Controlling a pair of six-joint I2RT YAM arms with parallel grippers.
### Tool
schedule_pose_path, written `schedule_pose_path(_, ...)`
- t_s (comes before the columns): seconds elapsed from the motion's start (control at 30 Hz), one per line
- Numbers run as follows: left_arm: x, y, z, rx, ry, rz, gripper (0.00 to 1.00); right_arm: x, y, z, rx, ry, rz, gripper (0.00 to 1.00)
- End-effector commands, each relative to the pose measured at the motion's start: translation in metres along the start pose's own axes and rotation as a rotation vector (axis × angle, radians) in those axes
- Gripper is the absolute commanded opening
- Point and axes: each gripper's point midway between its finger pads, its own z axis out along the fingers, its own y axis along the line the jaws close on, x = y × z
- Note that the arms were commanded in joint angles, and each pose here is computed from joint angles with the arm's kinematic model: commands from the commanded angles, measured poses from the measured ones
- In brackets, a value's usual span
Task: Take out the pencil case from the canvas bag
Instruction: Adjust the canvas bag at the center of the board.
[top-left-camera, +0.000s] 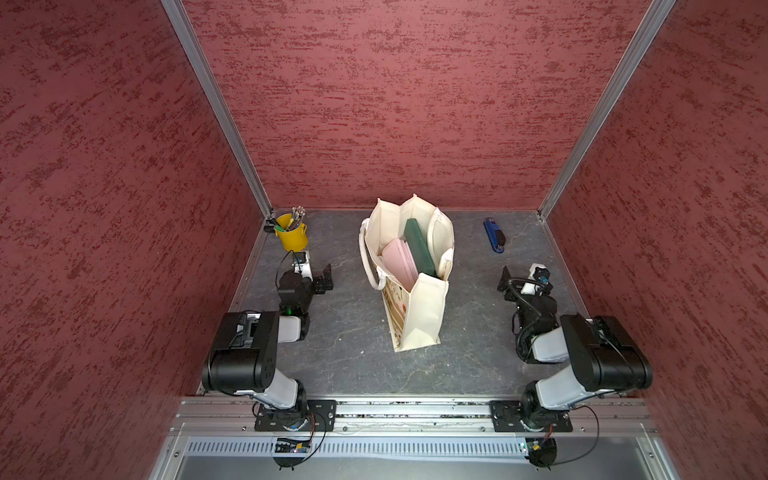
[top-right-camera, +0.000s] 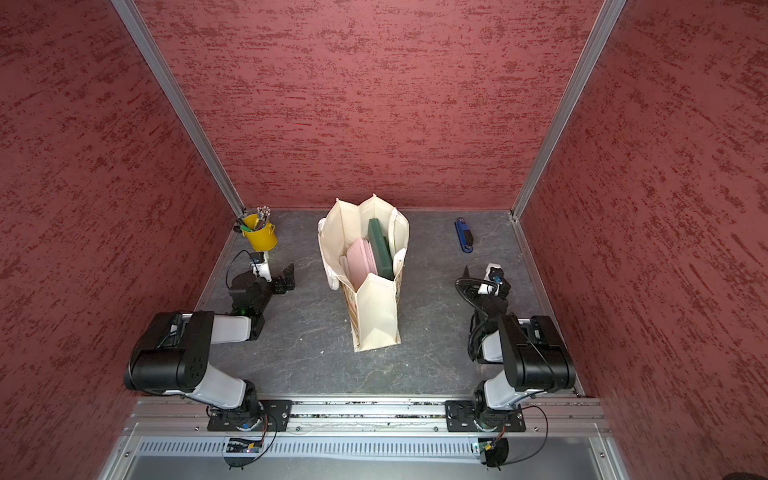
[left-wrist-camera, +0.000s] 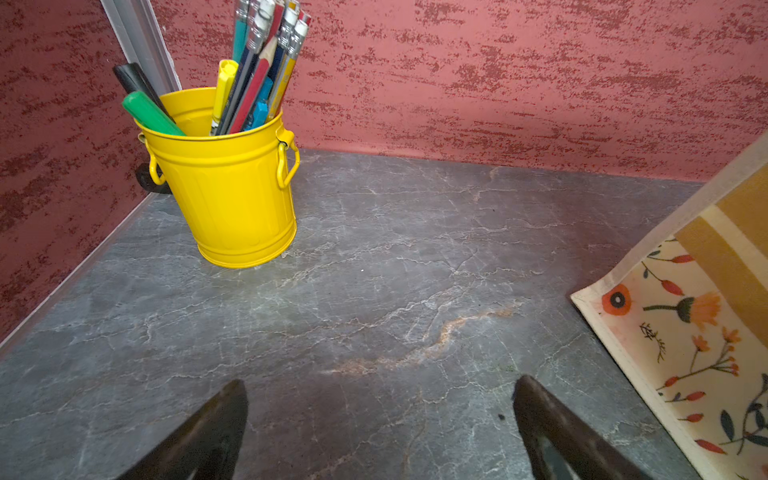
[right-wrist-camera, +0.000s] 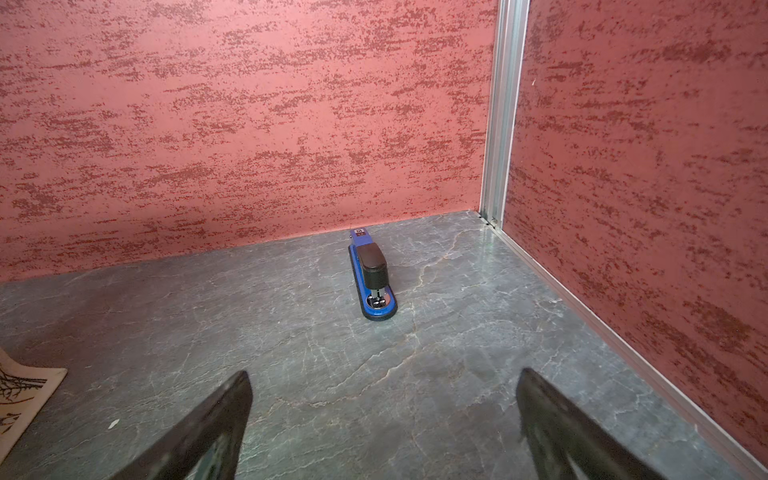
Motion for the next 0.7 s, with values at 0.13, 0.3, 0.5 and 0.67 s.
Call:
schedule_pose_path(0.13, -0.004, -0.001, 0.000, 0.008, -0.011, -0.001, 1.00, -0.015, -0.001, 0.001, 0.010, -0.057, 0.013, 0.99)
schedule_pose_path(0.3, -0.005, 0.001, 0.000, 0.018, -0.012, -0.011, 1.00, -0.014, -0.001, 0.001, 0.010, -0.055, 0.011, 0.99)
schedule_pose_path(0.5, -0.005, 0.001, 0.000, 0.021, -0.013, -0.014, 1.00, -0.014, -0.002, 0.002, 0.014, -0.054, 0.011, 0.99)
schedule_pose_path(0.67, -0.010, 0.002, -0.002, 0.025, -0.014, -0.022, 0.99, -0.026, -0.009, -0.007, 0.055, -0.087, 0.032, 0.99)
